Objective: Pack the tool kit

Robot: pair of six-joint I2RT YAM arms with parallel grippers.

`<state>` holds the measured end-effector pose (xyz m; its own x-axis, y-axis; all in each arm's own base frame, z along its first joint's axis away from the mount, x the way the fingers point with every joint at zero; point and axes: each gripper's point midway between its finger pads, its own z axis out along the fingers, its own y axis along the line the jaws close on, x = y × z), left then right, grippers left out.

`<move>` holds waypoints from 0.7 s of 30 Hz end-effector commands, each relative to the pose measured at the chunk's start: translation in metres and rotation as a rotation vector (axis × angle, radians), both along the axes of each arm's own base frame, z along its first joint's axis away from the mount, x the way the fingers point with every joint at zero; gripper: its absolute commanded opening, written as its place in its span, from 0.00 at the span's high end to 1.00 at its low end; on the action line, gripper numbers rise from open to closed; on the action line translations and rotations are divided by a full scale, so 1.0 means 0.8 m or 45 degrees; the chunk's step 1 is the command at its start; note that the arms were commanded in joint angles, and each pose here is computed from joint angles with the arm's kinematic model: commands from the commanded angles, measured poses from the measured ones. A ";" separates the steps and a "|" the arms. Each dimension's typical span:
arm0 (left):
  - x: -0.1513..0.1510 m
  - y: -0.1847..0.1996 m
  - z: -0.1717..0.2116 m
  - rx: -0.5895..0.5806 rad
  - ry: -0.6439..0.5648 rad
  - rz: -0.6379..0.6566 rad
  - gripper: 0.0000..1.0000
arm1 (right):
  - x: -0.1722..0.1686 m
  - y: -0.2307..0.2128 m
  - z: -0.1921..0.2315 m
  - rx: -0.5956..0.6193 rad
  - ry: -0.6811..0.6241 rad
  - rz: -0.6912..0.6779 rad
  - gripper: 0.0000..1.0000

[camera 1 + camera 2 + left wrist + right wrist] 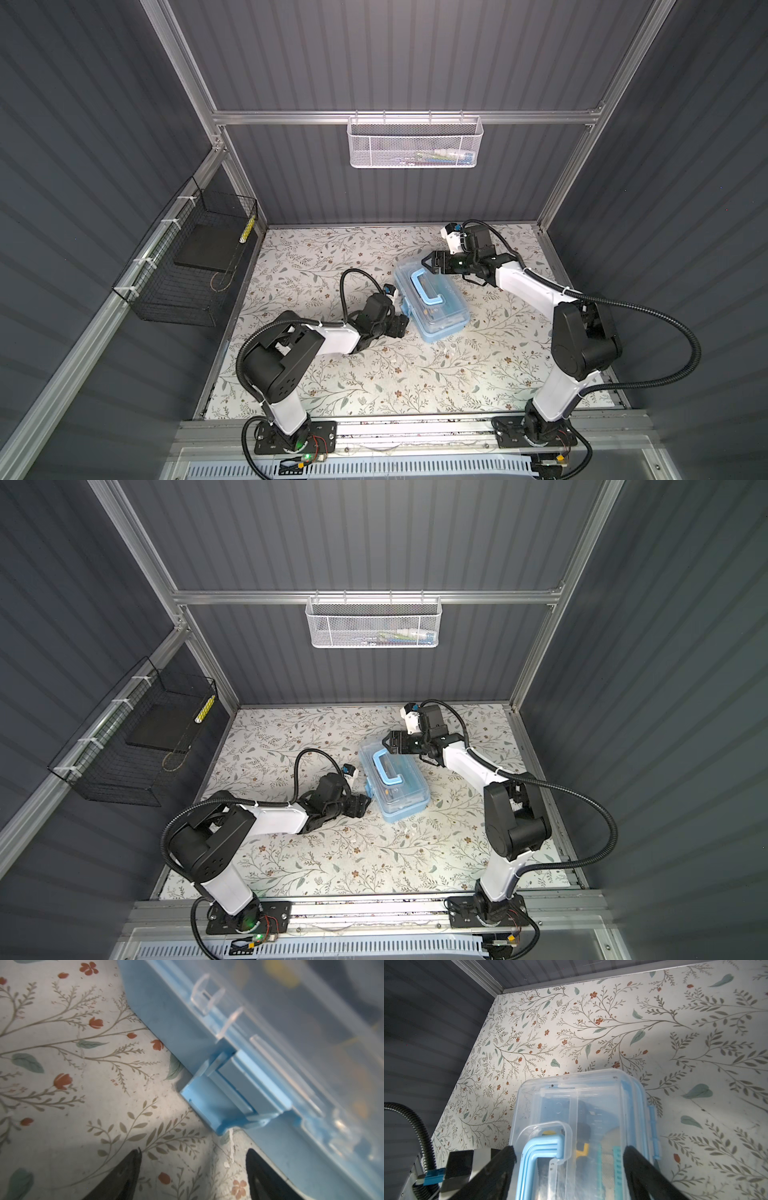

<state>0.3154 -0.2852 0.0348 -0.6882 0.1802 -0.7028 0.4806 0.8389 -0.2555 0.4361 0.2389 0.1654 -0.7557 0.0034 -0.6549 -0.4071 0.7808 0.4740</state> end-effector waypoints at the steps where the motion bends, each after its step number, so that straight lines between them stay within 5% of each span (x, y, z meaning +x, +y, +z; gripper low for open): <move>1: 0.011 -0.021 0.012 -0.053 -0.034 -0.051 0.18 | -0.028 0.015 -0.040 0.010 0.178 0.068 0.16; 8: 0.020 -0.033 0.008 -0.080 -0.029 -0.051 0.16 | -0.029 0.016 -0.045 0.007 0.188 0.072 0.17; 13: 0.034 -0.003 -0.004 0.057 -0.042 0.101 0.19 | -0.029 0.016 -0.045 0.009 0.191 0.075 0.17; 21: 0.026 0.016 0.025 0.028 -0.097 0.150 0.23 | -0.028 0.020 -0.052 0.018 0.206 0.082 0.17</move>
<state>0.3310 -0.2856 0.0372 -0.6708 0.1651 -0.7230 0.4439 0.8704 -0.2131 0.4429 0.2401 0.1647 -0.7440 0.0155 -0.6679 -0.4106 0.7780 0.4755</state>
